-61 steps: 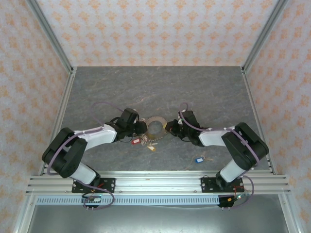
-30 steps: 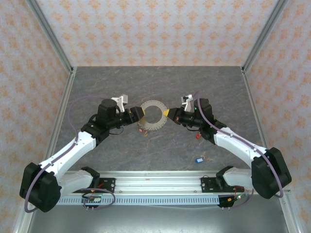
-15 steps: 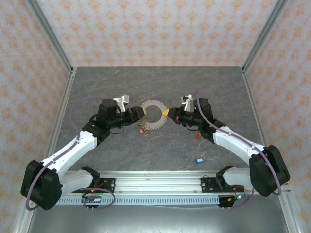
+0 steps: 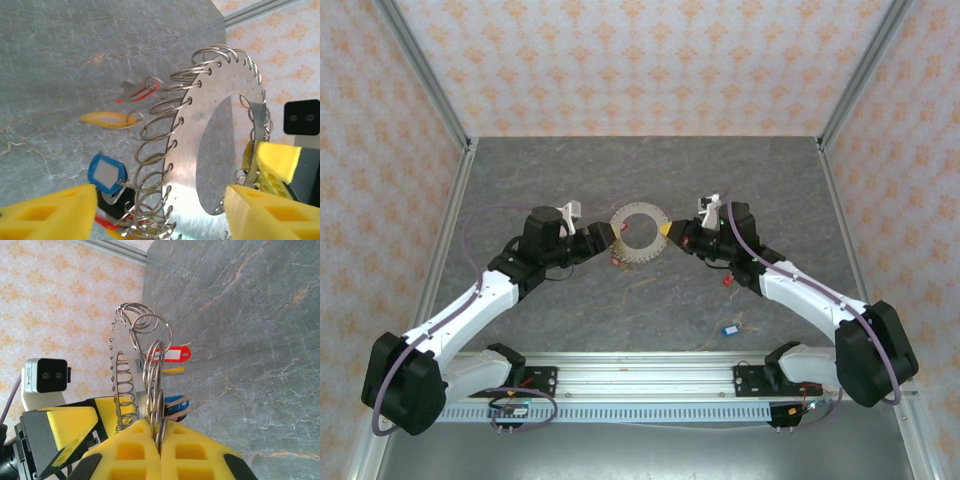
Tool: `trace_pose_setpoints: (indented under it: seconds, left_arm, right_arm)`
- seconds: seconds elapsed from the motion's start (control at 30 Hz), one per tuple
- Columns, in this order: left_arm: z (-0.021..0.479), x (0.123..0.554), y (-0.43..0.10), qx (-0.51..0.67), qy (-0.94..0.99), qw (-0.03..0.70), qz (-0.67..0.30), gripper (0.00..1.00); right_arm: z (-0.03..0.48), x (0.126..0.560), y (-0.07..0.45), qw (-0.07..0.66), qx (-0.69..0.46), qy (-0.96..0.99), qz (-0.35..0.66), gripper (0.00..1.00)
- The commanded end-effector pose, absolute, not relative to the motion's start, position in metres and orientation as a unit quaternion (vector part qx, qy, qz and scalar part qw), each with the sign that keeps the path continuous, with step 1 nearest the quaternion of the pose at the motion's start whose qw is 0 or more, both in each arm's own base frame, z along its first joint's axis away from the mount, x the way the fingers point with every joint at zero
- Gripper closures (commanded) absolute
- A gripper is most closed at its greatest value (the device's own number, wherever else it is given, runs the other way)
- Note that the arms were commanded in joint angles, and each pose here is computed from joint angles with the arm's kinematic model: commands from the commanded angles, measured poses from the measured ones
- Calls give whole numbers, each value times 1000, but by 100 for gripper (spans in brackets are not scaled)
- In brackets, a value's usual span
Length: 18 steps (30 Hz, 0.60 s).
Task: Put the keys on the keyring
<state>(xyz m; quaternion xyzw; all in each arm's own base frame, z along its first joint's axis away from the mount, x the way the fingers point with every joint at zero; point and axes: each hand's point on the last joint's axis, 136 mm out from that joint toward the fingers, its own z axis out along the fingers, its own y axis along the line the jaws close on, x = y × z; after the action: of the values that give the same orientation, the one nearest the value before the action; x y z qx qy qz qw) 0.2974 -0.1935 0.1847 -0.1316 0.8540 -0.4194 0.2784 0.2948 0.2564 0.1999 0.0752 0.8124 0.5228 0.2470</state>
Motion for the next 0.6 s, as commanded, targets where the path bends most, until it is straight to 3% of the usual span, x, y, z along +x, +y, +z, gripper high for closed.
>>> trace_pose_setpoints:
  seconds: [0.0, 0.47, 0.57]
  left_arm:
    - [200, 298, -202, -116, 836, 288, -453, 40]
    - [219, 304, -223, -84, 814, 273, -506, 43]
    - [229, 305, -224, -80, 808, 282, -511, 54]
  right_arm:
    - [237, 299, 263, 280, 50, 780, 557, 100]
    - [244, 294, 271, 261, 33, 767, 585, 100]
    - [241, 293, 273, 254, 31, 769, 586, 100]
